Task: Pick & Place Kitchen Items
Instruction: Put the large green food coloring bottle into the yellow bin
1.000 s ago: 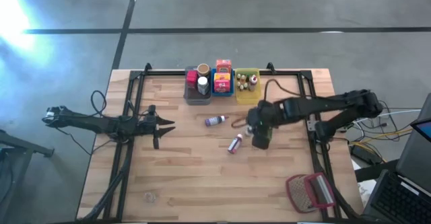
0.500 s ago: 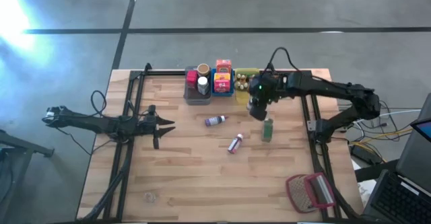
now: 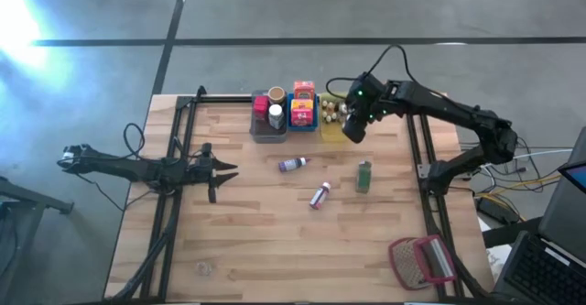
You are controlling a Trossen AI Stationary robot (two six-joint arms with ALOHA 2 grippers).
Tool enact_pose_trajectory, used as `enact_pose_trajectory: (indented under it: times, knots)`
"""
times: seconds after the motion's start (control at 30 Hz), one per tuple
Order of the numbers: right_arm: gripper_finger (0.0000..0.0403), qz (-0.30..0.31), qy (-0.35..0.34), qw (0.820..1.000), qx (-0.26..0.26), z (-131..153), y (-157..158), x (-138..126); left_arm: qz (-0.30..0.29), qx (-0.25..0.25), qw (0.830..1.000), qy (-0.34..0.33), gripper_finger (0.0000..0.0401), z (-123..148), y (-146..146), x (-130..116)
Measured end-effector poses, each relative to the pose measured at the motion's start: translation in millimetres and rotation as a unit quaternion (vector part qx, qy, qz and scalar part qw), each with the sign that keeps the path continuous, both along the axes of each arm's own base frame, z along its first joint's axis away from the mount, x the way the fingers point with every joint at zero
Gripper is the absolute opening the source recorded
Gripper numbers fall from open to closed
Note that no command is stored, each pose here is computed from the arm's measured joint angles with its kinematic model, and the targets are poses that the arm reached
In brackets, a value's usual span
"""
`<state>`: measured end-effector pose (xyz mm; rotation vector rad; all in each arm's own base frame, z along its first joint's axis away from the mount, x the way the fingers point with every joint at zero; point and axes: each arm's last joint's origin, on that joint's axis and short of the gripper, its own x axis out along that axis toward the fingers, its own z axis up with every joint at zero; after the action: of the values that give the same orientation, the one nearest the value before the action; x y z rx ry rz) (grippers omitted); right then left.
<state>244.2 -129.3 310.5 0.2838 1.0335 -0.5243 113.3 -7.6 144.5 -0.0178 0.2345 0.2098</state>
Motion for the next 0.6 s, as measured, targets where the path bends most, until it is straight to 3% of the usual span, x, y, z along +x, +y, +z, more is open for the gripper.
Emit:
enact_pose_trajectory:
  times: [0.23, 0.6]
  knots:
    - [0.0139, -0.009, -0.032, 0.999, 0.005, -1, -11, -1, 0.0, 0.0, 1.0, 0.0, 0.0108, 0, 0, 0]
    - [0.0129, -0.026, -0.05, 0.998, 0.009, -24, -29, -7, 0.0, 0.0, 1.0, 0.0, 0.0108, 0, 0, 0]
